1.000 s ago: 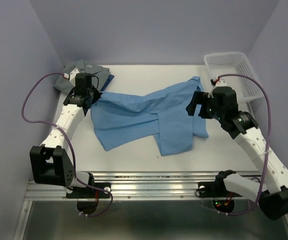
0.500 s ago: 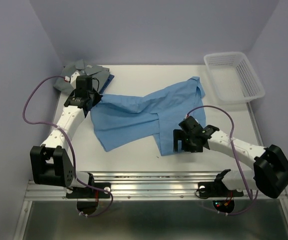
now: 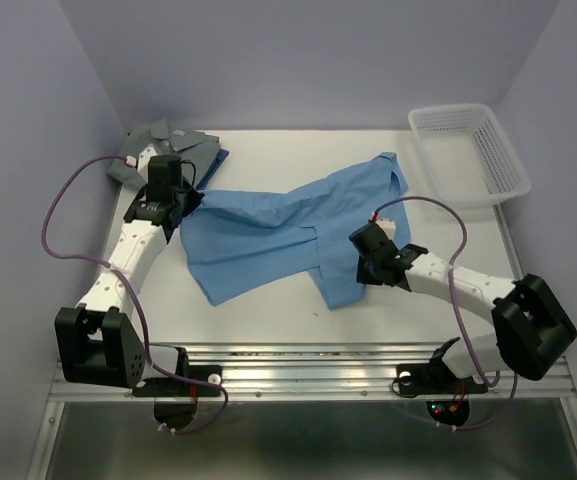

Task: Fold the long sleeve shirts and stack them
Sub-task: Flatten the shirt out

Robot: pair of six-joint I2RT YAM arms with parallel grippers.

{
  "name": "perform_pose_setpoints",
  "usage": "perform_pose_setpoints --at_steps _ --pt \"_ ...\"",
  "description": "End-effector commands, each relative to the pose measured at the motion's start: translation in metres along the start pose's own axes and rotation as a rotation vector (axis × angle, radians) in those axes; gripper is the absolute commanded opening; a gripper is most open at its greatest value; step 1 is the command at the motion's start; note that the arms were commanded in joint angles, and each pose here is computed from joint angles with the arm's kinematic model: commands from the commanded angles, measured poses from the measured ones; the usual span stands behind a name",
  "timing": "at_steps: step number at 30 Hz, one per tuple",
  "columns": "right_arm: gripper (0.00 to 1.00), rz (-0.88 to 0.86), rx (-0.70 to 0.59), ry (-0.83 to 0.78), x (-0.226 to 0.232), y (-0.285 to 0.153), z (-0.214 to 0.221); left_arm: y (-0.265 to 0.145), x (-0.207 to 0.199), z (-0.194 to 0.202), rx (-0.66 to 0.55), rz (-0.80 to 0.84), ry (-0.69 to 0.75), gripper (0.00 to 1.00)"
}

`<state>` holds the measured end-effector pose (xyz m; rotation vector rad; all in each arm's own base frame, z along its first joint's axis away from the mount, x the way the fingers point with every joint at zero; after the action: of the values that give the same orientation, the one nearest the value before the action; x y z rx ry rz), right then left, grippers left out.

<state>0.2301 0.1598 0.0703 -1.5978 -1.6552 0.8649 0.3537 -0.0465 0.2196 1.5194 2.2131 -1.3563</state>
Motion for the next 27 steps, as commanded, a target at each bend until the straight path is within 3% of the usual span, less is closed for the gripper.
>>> perform_pose_setpoints --at_steps 1,7,13,18,20,27 --pt "0.01 0.010 -0.350 0.046 -0.003 -0.073 -0.093 -0.026 -0.019 -0.026 -0.085 0.090 -0.007 0.00" --pt "0.01 0.080 -0.769 0.159 -0.046 -0.219 -0.185 -0.066 -0.042 -0.052 -0.162 0.201 -0.007 0.00" --pt "0.01 0.160 -1.110 0.267 -0.091 -0.351 -0.243 -0.153 -0.081 -0.103 -0.321 0.397 -0.013 0.00" --pt "0.01 0.091 -1.339 0.404 -0.123 -0.450 -0.259 -0.227 -0.096 -0.132 -0.448 0.542 -0.029 0.00" --pt "0.01 -0.006 -1.488 0.365 -0.130 -0.499 -0.261 -0.263 -0.101 -0.139 -0.492 0.629 -0.021 0.00" --pt "0.01 -0.095 -1.701 0.259 -0.156 -0.606 -0.259 -0.375 -0.113 -0.128 -0.504 1.003 0.056 0.00"
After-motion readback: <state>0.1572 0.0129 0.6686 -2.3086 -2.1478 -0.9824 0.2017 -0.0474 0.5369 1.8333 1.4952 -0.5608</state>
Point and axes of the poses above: each gripper's point midway between its finger pads, its own y axis out along the fingers, its own x axis along the line the jaws close on, z = x × y, the point moved 4 cm from there along -y, back along the fingers, and after that the axes turned 8 degrees about -y, right-handed, at the moved point
